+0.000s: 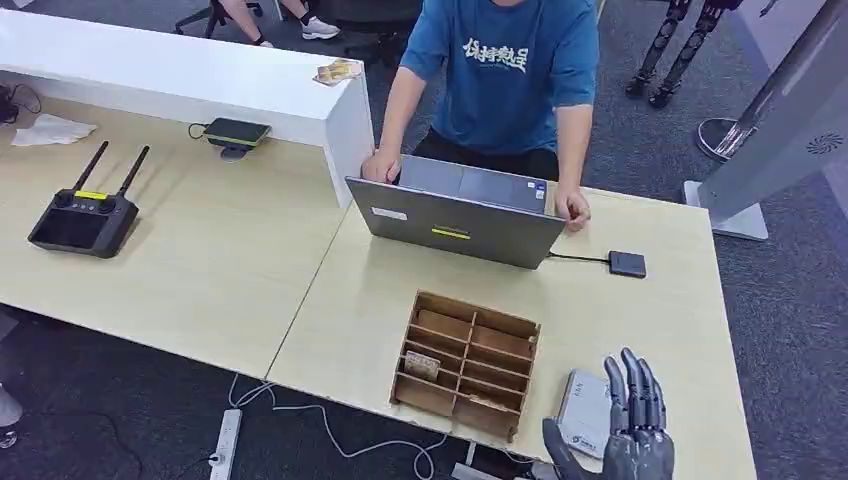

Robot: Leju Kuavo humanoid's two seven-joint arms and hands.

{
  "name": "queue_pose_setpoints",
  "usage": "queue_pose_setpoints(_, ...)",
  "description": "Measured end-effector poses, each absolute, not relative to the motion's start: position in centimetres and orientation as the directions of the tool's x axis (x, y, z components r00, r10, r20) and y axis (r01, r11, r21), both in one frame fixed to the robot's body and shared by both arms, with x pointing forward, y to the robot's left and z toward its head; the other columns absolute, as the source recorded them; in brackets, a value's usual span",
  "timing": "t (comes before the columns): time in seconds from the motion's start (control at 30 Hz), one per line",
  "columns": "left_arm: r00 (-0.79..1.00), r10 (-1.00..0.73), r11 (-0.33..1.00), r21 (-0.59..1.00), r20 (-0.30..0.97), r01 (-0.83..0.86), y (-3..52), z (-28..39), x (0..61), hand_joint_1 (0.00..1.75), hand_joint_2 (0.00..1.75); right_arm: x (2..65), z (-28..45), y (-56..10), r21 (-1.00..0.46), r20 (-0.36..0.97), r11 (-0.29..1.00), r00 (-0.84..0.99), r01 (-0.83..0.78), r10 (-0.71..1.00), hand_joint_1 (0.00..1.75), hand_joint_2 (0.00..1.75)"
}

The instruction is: Pass the card to the sensor for recognition and then transmit it.

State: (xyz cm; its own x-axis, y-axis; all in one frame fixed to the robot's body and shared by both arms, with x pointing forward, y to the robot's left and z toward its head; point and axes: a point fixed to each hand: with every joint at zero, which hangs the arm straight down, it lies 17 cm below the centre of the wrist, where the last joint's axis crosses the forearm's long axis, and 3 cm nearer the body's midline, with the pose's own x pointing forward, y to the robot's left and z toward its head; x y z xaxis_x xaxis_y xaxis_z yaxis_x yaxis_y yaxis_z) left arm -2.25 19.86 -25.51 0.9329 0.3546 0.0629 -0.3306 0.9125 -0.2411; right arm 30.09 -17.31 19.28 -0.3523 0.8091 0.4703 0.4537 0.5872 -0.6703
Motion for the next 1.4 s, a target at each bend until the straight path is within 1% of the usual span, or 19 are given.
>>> queue_pose_setpoints(0.27,0.934,0.353,0.912,-0.247,0.060,-0.329,19.7,-25.5,-2.3,0.00,0.00,30.0,18.1,-14.7,-0.706,0.439,0.579,-0.390,0.407,0.809,0.00,1.75)
queue_pose_setpoints(0.83,0.929,0.364,0.910,-0.237,0.062,-0.341,20.0,-25.5,-2.3,0.00,0.00,29.7,15.5,-12.8,-0.734,0.468,0.593,-0.386,0.331,0.795,0.00,1.75)
queue_pose_setpoints(1.1,0.937,0.345,0.915,-0.243,0.055,-0.322,19.7,-25.5,-2.5,0.00,0.00,29.5,15.2,-11.3,-0.766,0.399,0.557,-0.442,0.321,0.803,0.00,1.75)
queue_pose_setpoints(1.4,0.941,0.334,0.916,-0.255,0.052,-0.311,19.5,-25.4,-2.6,0.00,0.00,29.8,13.9,-10.5,-0.782,0.393,0.551,-0.454,0.291,0.799,0.00,1.75)
